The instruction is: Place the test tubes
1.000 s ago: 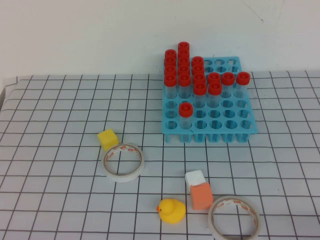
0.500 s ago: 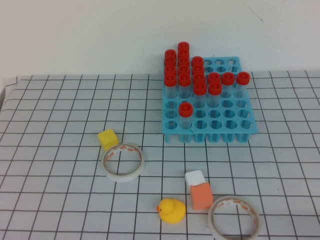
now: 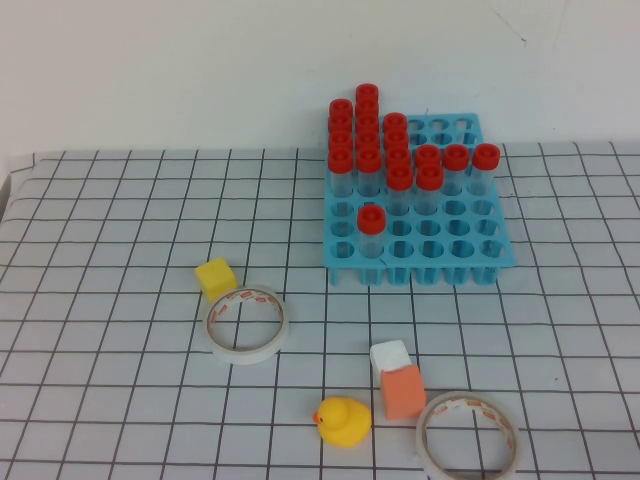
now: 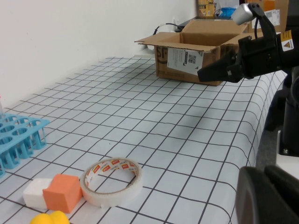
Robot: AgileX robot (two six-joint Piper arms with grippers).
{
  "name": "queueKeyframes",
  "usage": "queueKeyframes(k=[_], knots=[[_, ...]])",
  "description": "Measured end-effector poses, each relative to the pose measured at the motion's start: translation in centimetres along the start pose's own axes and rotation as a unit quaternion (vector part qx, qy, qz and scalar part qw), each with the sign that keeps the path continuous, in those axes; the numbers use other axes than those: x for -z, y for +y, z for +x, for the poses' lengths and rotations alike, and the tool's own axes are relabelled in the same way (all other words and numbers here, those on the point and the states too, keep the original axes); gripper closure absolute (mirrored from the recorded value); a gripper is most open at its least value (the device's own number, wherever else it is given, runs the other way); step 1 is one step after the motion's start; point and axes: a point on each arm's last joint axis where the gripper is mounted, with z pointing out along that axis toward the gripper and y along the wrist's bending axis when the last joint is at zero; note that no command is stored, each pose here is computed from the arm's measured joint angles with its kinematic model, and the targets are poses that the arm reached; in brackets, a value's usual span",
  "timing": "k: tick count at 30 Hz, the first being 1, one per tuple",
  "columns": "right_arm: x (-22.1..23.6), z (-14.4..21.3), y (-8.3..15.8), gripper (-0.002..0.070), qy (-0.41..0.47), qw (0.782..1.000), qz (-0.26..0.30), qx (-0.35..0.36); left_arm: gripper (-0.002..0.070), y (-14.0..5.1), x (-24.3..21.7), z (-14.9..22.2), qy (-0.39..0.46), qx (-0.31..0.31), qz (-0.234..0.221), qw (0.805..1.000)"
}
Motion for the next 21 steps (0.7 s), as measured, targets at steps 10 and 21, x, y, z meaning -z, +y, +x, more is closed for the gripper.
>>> queueKeyframes(k=[10,21], knots=[[0.0,0.0,0.0,0.0678,0.0,1.0,0.0,-0.001,0.0676,0.9,0.1,-0.5,-0.032,0.013,-0.047,0.998],[0.0,0.0,0.0,0.0678,0.002,1.0,0.0,-0.002,0.0676,7.0,2.5,1.0,-0.194,0.136,-0.362,0.902]])
